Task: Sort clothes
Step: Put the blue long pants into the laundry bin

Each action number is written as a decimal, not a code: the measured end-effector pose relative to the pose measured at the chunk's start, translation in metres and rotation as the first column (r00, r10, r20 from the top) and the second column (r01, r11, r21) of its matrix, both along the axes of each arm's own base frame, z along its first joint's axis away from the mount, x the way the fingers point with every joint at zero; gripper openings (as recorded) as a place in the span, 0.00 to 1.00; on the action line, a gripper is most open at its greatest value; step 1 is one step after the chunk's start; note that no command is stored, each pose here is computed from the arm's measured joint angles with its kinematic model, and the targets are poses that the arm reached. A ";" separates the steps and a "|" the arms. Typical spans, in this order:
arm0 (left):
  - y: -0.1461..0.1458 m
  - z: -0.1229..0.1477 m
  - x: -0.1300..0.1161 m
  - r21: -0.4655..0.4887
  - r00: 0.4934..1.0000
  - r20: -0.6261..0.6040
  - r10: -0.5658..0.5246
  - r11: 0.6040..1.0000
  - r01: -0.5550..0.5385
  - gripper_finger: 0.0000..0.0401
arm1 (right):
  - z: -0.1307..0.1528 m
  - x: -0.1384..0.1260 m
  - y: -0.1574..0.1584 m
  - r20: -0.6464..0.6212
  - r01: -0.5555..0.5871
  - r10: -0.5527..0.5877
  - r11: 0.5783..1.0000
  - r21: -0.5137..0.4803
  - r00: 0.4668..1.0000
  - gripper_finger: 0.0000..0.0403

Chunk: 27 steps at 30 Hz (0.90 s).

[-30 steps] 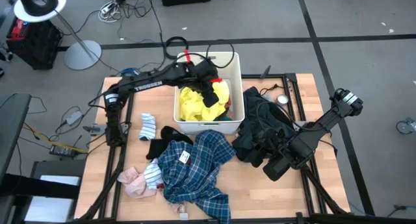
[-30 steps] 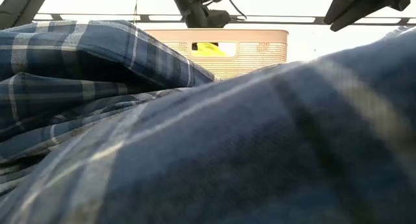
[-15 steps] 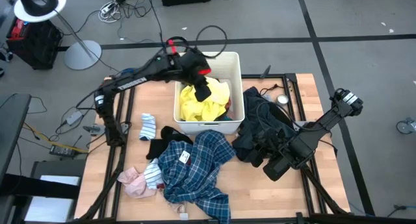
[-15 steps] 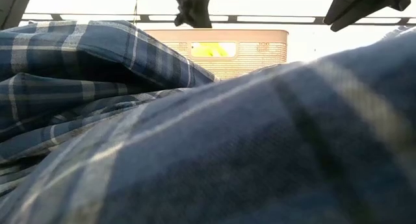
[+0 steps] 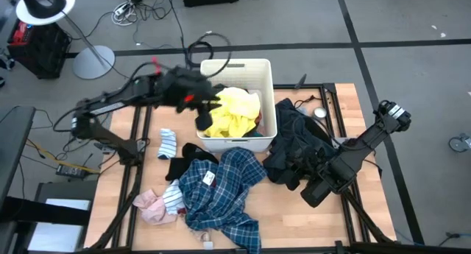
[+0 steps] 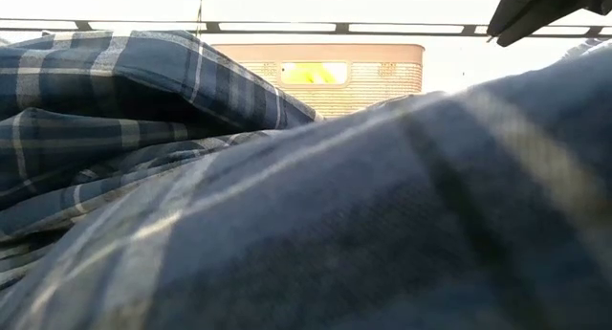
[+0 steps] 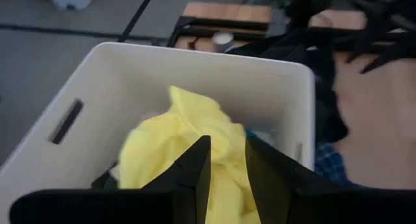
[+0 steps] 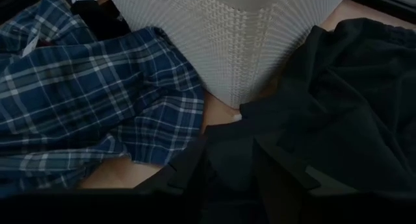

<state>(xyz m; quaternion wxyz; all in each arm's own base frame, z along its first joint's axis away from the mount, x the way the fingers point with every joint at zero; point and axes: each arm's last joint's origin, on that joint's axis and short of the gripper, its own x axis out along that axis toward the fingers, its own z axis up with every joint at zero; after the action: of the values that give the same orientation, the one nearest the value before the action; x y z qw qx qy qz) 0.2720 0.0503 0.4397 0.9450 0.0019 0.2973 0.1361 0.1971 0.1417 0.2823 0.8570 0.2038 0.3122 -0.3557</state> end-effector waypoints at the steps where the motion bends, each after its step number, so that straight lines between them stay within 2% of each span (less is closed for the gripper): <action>1: -0.004 -0.004 -0.006 0.001 1.000 0.020 -0.011 1.000 0.011 0.25 | 0.000 -0.001 0.001 0.001 -0.002 0.002 1.000 0.002 1.000 0.31; 7: -0.026 -0.033 -0.053 -0.010 0.994 0.093 -0.062 0.998 0.064 0.25 | -0.001 -0.008 0.004 0.008 0.026 -0.026 0.999 0.020 1.000 0.31; 15: -0.040 -0.084 -0.114 -0.041 0.984 0.156 -0.084 0.995 0.092 0.25 | -0.002 -0.030 0.007 -0.002 0.148 -0.149 0.987 0.069 0.989 0.29; 18: -0.042 -0.103 -0.128 -0.040 0.975 0.202 -0.089 0.994 0.099 0.25 | -0.002 -0.036 0.008 -0.014 0.176 -0.175 0.981 0.081 0.984 0.29; 22: -0.043 -0.126 -0.141 -0.048 0.960 0.268 -0.081 0.994 0.097 0.25 | -0.003 -0.040 0.008 -0.095 0.200 -0.190 0.975 0.099 0.977 0.28; 27: -0.043 -0.160 -0.149 -0.084 0.964 0.260 -0.060 0.993 0.084 0.25 | -0.004 -0.043 0.007 -0.156 0.215 -0.197 0.971 0.107 0.968 0.28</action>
<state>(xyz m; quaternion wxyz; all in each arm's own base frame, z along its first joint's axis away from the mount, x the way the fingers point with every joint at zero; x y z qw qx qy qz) 0.1230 0.0073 0.2798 0.9789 -0.0497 0.1782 0.0865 0.1542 0.1487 0.2787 0.7762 0.2614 0.3721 -0.4367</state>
